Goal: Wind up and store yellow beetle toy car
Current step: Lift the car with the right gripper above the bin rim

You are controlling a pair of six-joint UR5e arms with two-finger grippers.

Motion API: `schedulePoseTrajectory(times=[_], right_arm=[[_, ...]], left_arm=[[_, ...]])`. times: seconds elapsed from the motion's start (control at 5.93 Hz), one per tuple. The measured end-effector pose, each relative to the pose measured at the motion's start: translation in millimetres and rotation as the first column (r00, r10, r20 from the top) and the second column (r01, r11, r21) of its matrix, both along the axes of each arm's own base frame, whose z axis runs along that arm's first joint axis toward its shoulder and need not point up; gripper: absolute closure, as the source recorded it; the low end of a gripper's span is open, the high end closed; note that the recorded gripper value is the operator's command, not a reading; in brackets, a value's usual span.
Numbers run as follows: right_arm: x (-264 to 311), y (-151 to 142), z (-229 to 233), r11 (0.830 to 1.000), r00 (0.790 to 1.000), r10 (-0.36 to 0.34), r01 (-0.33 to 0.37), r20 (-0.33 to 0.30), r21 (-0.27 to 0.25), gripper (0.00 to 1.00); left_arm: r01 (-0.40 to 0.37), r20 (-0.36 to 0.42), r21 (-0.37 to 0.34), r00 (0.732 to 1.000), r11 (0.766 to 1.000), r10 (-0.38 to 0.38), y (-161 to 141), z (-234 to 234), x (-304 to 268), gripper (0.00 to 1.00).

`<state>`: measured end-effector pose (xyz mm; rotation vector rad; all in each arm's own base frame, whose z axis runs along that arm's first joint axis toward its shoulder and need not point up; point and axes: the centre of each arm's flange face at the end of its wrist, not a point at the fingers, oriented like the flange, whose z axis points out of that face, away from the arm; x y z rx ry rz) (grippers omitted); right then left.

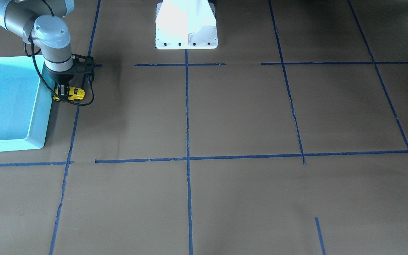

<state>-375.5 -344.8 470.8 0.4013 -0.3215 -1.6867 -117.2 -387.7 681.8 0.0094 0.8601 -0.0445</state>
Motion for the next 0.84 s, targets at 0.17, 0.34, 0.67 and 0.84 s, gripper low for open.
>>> schedulePoseTrajectory(times=[0.17, 0.34, 0.67, 0.84], right_arm=[[0.0, 0.5, -0.8, 1.000, 1.000, -0.002, 0.002, 0.003, -0.002, 0.81], [0.9, 0.4, -2.8, 1.000, 1.000, -0.005, 0.005, 0.008, -0.007, 0.79], [7.5, -10.1, -28.0, 1.000, 1.000, 0.009, -0.008, 0.029, -0.021, 0.79], [7.5, -23.3, -66.6, 0.999, 0.999, 0.027, -0.026, 0.023, -0.035, 0.79]], left_arm=[[0.000, 0.000, 0.000, 1.000, 1.000, 0.000, 0.0, 0.1, 0.0, 0.00], [0.000, 0.000, 0.000, 1.000, 1.000, 0.000, 0.0, 0.5, 0.0, 0.00], [0.001, 0.000, 0.000, 1.000, 1.000, -0.001, -0.1, 0.1, 0.0, 0.00], [0.001, 0.000, 0.001, 1.000, 1.000, -0.001, -0.2, -0.6, 0.0, 0.00]])
